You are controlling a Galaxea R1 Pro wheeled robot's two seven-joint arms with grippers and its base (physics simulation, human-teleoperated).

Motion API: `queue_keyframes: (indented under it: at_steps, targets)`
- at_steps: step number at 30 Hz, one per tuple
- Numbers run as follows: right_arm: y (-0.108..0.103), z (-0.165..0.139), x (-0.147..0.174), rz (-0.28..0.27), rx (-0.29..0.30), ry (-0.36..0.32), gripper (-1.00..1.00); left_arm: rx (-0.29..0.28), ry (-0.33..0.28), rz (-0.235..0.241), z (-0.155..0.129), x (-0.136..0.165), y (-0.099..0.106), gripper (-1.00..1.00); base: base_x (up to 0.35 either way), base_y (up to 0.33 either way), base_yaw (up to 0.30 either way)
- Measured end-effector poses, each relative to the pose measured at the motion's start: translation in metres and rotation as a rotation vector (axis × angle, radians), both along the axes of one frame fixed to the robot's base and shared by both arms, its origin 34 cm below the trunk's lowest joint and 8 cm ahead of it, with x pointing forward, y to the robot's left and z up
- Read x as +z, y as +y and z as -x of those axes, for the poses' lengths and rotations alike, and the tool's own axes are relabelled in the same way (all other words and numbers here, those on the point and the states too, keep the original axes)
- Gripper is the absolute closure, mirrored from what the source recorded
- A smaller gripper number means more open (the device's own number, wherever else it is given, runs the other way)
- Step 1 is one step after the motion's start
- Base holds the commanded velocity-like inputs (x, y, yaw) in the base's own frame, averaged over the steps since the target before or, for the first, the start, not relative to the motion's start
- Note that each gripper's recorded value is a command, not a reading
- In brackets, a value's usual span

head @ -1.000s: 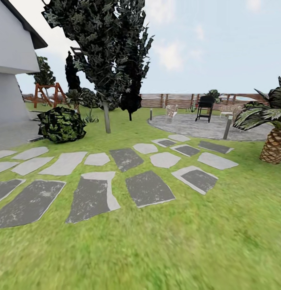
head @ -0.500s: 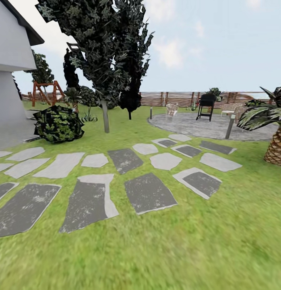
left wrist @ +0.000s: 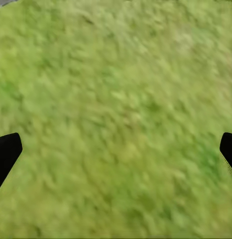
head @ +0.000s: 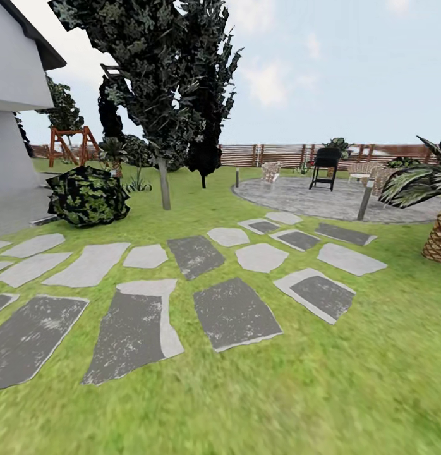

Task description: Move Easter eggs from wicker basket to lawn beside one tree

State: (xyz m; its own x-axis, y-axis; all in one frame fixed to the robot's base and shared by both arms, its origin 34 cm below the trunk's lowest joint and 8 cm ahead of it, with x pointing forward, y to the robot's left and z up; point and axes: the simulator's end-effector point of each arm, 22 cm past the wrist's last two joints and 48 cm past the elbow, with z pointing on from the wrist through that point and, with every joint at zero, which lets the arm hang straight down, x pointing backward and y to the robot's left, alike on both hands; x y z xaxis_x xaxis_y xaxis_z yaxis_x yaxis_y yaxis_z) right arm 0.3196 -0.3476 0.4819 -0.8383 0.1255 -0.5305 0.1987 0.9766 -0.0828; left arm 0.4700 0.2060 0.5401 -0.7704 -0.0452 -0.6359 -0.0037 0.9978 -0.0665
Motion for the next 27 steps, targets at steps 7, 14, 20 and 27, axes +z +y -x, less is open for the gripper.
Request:
queue_keyframes:
  at_steps: [7,14,20,27]
  targets:
    - [0.0,0.0001,0.0,0.0,0.0,0.0,-1.0,0.0,0.0,0.0,0.0,0.0,0.0,-1.0,0.332,0.0,0.0]
    - [0.0,0.0,0.0,0.0,0.0,0.0,-1.0,0.0,0.0,0.0,0.0,0.0,0.0,-1.0,0.332,0.0,0.0]
    - [0.0,0.0003,0.0,0.0,0.0,0.0,-1.0,0.0,0.0,0.0,0.0,0.0,0.0,-1.0,0.331,0.0,0.0]
    - [0.0001,0.0005,-0.0001,0.0,0.0,0.001,-1.0,0.0,0.0,0.0,0.0,0.0,-0.0001,-1.0,0.332,0.0,0.0]
